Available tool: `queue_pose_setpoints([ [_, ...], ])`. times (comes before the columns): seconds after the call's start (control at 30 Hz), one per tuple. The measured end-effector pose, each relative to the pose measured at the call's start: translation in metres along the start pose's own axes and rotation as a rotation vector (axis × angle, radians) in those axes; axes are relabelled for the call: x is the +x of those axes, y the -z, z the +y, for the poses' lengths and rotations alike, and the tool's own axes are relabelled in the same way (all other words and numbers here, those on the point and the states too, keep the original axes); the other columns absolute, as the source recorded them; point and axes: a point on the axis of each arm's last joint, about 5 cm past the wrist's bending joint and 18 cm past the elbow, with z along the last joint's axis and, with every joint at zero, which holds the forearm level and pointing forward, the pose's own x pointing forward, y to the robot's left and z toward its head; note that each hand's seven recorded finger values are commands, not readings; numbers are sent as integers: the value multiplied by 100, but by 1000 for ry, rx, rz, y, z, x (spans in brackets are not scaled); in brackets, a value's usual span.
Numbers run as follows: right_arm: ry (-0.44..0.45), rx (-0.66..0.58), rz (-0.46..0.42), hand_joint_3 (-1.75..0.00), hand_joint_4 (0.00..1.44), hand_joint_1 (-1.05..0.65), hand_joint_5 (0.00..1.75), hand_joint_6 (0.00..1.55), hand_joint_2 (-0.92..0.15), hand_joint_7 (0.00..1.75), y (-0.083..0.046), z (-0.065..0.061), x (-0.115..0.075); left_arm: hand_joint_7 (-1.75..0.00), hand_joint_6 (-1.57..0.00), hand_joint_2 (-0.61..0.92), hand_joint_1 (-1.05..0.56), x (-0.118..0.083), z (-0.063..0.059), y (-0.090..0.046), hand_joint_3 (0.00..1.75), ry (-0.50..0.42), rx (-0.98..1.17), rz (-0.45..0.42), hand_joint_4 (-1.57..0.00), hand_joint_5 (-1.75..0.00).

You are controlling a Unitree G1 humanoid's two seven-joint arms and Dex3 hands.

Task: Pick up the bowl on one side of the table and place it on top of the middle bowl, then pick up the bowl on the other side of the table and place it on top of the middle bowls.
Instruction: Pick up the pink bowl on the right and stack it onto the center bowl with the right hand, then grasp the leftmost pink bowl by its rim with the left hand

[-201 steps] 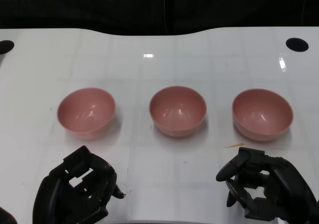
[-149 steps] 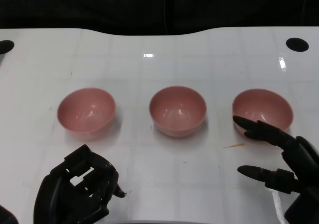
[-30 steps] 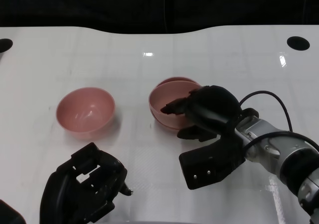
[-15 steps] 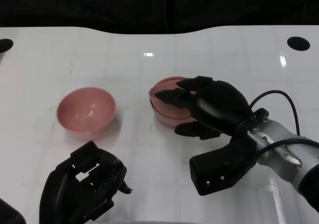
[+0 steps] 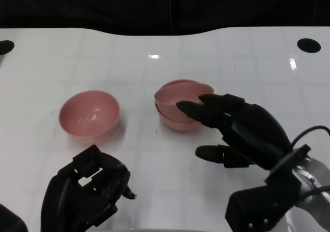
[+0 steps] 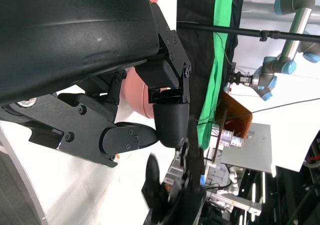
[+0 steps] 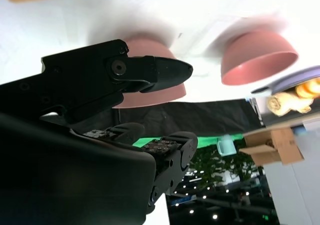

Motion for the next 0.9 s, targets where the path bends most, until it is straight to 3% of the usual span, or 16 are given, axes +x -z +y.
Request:
queue_pose_setpoints([
  [0.17,59,124,-6,-26,44,-52,23,43,-92,8,-1,1,-23,-119,-80,69,-16,0,0,0,76,-10,-2,-1,-81,-154],
  [0.27,93,186,-20,-22,36,-46,62,52,-92,12,-2,2,-34,-118,-81,68,-17,0,1,0,77,-16,-4,3,-81,-153],
  [0.33,118,247,-34,-21,38,-43,72,58,-92,15,-2,2,-40,-116,-81,69,-17,0,2,-1,75,-16,-5,3,-81,-153],
  [0.57,162,385,8,-21,54,-33,87,75,-92,24,-6,7,-60,-114,-81,70,-15,0,3,-2,75,-19,1,0,-78,-154],
  [0.67,190,440,45,-25,69,-28,96,87,-92,30,-8,9,-68,-113,-81,76,-16,0,5,-4,68,-23,16,-6,-76,-155],
  [0.73,211,506,77,-32,76,-22,112,96,-87,38,-10,12,-73,-107,-82,79,-16,0,7,-6,65,-22,46,-21,-75,-151],
  [0.8,228,580,105,-56,78,-19,123,97,-75,49,-12,16,-76,-102,-83,80,-16,1,7,-7,60,-18,72,-39,-76,-147],
  [0.87,234,614,119,-65,78,-18,126,96,-70,53,-12,17,-77,-100,-84,81,-16,2,7,-8,59,-13,81,-47,-76,-146],
  [0.9,236,629,125,-76,81,-18,137,97,-65,64,-12,17,-77,-97,-83,80,-15,2,7,-9,59,-15,95,-51,-74,-141],
])
